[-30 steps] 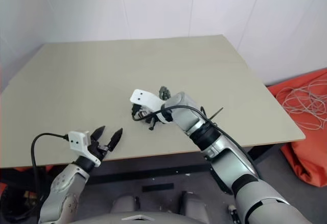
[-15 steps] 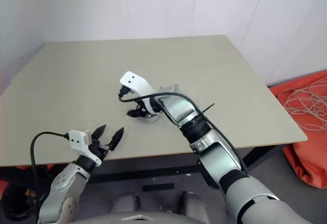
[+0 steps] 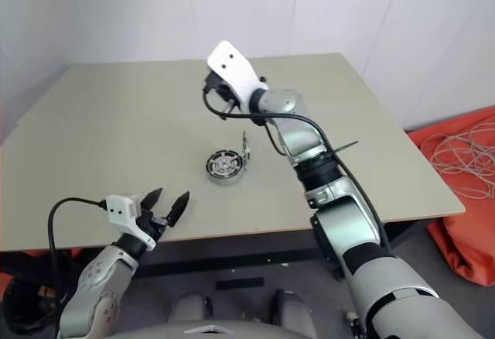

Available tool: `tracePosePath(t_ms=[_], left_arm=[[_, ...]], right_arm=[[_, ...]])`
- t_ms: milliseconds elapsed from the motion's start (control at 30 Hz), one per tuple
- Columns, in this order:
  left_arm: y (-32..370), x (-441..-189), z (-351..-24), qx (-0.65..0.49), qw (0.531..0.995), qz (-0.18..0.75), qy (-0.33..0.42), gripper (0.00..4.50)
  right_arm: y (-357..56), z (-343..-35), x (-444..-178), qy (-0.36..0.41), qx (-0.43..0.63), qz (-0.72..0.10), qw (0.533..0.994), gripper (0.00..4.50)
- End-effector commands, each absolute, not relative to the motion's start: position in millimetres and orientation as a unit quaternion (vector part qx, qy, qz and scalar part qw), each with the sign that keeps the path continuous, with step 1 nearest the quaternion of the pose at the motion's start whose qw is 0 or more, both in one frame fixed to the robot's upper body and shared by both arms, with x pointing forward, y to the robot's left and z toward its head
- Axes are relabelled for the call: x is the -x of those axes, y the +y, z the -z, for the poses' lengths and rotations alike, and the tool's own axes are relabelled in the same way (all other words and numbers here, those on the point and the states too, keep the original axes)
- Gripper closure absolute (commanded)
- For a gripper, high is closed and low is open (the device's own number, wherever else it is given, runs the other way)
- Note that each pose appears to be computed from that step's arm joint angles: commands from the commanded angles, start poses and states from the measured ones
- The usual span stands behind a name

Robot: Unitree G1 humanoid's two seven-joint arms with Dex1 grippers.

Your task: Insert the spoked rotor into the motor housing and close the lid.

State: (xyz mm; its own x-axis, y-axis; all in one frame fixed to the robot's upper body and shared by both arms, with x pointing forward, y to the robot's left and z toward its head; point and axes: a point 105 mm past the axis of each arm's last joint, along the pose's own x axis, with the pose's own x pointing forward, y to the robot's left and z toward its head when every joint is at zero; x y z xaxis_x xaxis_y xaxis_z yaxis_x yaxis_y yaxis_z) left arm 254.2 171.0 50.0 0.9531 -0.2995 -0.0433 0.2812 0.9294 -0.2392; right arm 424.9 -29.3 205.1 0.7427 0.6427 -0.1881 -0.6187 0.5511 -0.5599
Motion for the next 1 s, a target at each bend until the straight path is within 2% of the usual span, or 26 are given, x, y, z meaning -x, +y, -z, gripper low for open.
tracePosePath(t_ms=[33,133,300,400,667,867,1000], left_arm=[[171,-257,-65,0.11,0.982,0.155,0.011,0.0],[173,-257,-64,0.107,0.982,0.157,0.012,0.0],[172,-256,-62,0.101,0.98,0.168,0.015,0.0],[170,-255,-62,0.1,0.979,0.176,0.017,0.0],[165,-257,-64,0.099,0.978,0.184,0.018,0.0],[168,-258,-65,0.098,0.978,0.184,0.019,0.0],[172,-258,-64,0.097,0.978,0.183,0.021,0.0]], right_arm=[[-60,-197,-436,-0.01,0.403,-0.321,0.857,4.45],[-88,-175,-436,0.033,0.465,-0.324,0.823,4.45],[-104,-138,-405,0.102,0.479,-0.422,0.763,4.45],[-91,-136,-388,0.096,0.426,-0.463,0.771,4.45],[-62,-148,-381,0.056,0.329,-0.464,0.821,4.45],[-45,-146,-359,0.067,0.288,-0.521,0.801,4.45],[-37,-149,-355,0.07,0.26,-0.534,0.801,4.45]])
